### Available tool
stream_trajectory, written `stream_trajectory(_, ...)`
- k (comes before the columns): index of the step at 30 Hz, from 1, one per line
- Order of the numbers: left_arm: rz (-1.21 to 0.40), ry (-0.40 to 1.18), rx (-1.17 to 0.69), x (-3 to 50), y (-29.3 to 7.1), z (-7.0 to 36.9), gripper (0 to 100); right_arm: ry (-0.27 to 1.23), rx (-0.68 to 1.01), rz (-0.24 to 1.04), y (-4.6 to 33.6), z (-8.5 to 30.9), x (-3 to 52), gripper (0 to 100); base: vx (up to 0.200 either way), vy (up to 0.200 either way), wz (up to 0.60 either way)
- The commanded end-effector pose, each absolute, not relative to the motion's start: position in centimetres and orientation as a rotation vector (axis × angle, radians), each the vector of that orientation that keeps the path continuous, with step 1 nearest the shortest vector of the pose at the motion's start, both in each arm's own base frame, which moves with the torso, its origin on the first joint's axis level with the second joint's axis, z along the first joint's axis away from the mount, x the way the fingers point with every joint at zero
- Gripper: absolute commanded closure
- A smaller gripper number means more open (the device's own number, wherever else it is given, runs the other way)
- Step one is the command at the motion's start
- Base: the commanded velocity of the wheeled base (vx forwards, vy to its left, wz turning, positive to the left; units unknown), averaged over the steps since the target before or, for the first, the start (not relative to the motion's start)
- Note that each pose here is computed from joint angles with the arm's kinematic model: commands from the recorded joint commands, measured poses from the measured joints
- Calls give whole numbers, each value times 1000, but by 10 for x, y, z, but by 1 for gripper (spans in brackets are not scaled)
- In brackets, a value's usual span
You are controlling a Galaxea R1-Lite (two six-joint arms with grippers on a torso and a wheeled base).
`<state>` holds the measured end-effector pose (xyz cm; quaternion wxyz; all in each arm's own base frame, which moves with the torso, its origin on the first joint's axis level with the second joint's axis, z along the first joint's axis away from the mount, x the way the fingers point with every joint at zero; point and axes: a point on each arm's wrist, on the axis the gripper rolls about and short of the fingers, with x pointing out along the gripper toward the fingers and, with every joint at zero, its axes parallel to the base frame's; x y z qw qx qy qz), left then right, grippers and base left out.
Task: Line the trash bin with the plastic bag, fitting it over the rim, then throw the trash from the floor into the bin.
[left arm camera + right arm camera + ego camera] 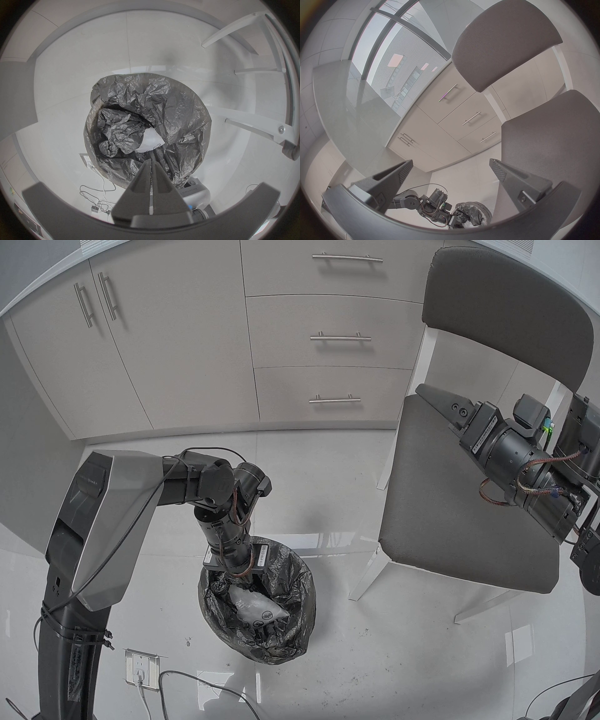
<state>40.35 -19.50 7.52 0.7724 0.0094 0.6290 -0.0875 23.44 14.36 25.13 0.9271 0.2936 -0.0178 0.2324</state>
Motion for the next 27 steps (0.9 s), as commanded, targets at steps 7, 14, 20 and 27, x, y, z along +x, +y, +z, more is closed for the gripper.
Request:
stream_trajectory(7,-112,1353,121,411,-196,45,100,-28,599,475,144,249,235,0,0,0,0)
stream_trajectory(14,-103,1289,204,422,-200,24,100,-26,599,475,144,248,235,0,0,0,0)
stream_trajectory(20,-90,1295,248,421,-205,11,100,-22,597,473,145,247,237,0,0,0,0)
stream_trajectory(27,-81,1241,358,425,-213,-13,100,-18,596,472,146,246,237,0,0,0,0)
